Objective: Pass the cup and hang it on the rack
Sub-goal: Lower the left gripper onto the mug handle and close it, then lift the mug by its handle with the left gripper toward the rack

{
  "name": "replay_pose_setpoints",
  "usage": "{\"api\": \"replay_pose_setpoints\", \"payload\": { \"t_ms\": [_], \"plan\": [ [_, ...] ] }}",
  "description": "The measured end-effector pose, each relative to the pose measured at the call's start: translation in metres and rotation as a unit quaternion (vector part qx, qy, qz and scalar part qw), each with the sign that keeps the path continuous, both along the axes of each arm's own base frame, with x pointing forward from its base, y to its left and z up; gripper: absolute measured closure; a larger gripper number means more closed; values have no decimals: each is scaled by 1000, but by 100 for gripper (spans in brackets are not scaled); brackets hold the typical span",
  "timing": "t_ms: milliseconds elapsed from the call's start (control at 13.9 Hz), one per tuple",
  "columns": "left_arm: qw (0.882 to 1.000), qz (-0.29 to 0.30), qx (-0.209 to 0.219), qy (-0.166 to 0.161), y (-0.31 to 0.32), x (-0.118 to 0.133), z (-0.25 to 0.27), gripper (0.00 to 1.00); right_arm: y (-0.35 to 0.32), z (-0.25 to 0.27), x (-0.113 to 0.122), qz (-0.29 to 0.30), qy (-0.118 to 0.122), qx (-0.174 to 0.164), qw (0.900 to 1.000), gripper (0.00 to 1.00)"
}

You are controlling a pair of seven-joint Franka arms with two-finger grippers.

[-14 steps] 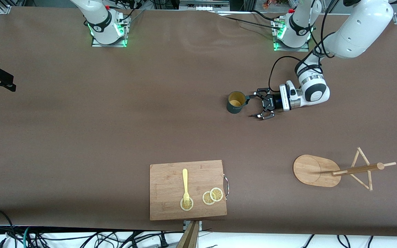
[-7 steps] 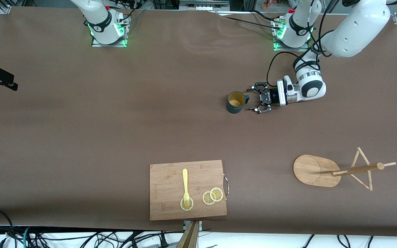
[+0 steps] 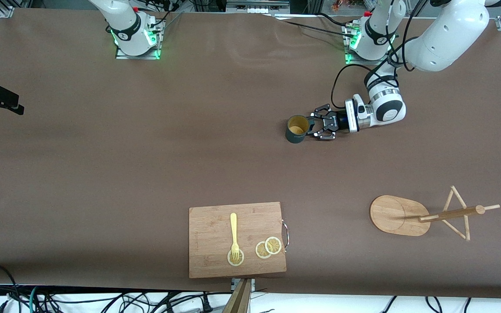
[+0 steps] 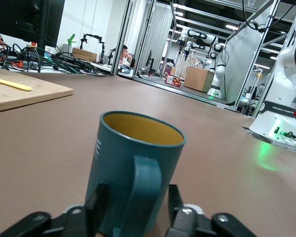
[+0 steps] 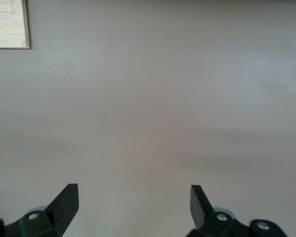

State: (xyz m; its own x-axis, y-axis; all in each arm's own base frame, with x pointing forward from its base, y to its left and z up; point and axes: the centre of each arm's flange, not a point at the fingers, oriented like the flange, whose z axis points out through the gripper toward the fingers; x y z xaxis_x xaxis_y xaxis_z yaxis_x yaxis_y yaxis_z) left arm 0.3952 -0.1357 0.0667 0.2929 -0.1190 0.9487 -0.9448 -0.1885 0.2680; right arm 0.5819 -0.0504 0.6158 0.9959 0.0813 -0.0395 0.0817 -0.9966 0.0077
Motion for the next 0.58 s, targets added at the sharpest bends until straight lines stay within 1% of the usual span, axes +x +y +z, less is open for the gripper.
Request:
{"api": "replay_pose_setpoints", "payload": {
  "t_ms": [72, 144, 216, 433, 577],
  "plan": [
    [1000, 1, 0, 0, 1, 0, 0, 59, 0, 0, 0, 0, 0, 0, 1000, 0],
    [1000, 2, 1, 0, 2, 1, 0, 72, 0, 0, 0, 0, 0, 0, 1000, 0],
    [1000, 4, 1, 0, 3, 1, 0, 79, 0, 0, 0, 0, 0, 0, 1000, 0],
    [1000, 10, 0, 0, 8, 3, 0, 79, 0, 0, 0, 0, 0, 0, 1000, 0],
    [1000, 17, -14, 5, 11, 4, 2, 79, -1, 0, 0, -1, 0, 0, 1000, 0]
  ]
}}
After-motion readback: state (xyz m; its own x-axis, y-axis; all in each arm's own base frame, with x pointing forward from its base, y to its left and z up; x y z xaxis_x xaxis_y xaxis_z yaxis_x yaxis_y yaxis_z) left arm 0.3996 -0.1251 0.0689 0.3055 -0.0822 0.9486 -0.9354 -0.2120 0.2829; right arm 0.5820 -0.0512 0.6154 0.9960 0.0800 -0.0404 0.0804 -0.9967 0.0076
